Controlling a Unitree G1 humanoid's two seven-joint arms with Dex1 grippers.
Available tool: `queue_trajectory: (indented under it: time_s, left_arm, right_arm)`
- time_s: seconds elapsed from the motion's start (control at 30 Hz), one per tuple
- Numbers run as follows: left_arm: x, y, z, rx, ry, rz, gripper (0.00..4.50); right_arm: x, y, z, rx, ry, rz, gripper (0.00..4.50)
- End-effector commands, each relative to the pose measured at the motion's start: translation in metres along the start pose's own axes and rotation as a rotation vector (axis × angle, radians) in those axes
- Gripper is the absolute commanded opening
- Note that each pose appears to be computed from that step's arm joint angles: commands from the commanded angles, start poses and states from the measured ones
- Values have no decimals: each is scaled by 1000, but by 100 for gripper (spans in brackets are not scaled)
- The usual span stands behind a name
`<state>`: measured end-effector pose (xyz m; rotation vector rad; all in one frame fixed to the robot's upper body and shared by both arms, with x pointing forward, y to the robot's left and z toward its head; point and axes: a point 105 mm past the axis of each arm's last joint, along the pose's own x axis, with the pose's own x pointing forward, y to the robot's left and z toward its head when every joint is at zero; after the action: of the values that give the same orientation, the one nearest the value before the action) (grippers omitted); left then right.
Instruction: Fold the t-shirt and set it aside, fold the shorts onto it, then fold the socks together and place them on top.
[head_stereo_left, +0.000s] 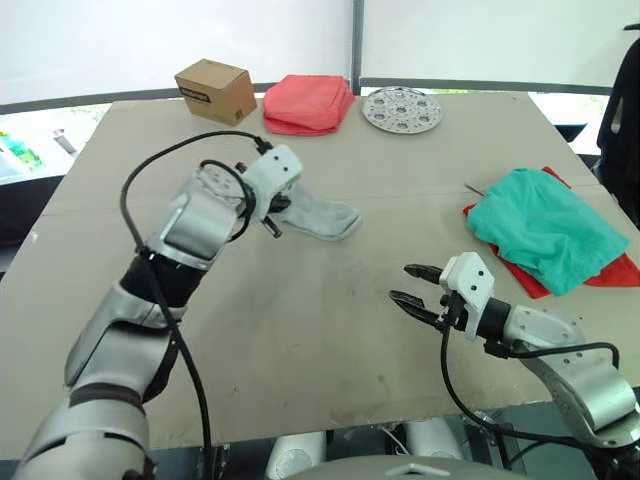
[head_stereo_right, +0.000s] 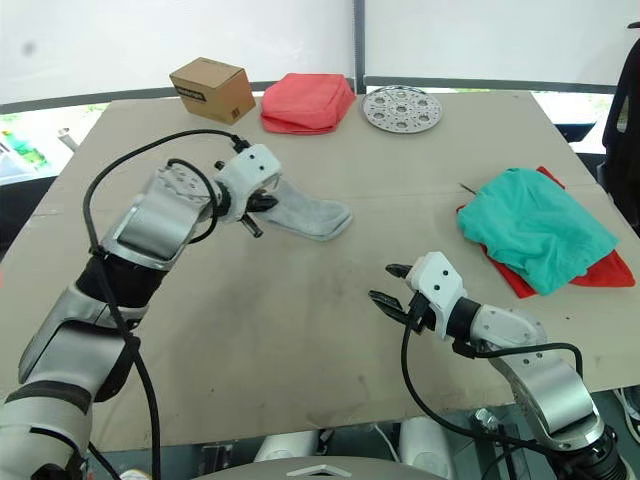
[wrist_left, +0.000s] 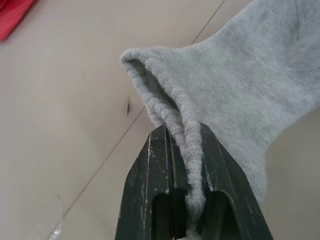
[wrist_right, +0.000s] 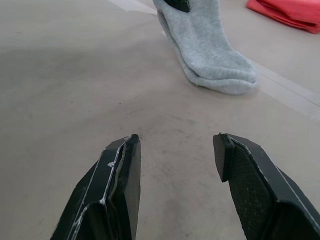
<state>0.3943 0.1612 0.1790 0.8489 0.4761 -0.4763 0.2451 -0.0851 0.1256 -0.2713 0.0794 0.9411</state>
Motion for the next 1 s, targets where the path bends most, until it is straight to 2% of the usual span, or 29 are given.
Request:
queue_trajectory:
  time_s: [0.03, 0.2, 0.37, 0.6, 0.73, 0.77, 0.83, 1.0]
  left_arm:
    - [6, -5, 25, 247, -75, 112, 7]
    - [16, -14, 39, 418, -127, 192, 7]
    - [16, -31, 63, 489, -219, 183, 7]
    - [22, -62, 78, 594, -310, 117, 7]
    - [31, -64, 75, 632, -309, 133, 7]
    - [33, -60, 72, 622, -296, 142, 7]
    - [36, -40, 49, 488, -205, 130, 7]
    - [20, -10, -28, 113, 21, -66, 7]
  right_arm:
    - [-3, 0, 11, -32, -26, -25, 251]
    - [-6, 0, 11, -26, -20, -46, 251]
    - [-9, 3, 10, -14, -11, -58, 251]
    - [-13, 7, 11, 1, -1, -75, 251]
    - [-15, 8, 11, 3, 4, -86, 251]
    - [-16, 7, 11, 2, 6, -90, 251]
    - [-17, 8, 11, 2, 6, -94, 251]
    - [-16, 7, 11, 9, 3, -85, 251]
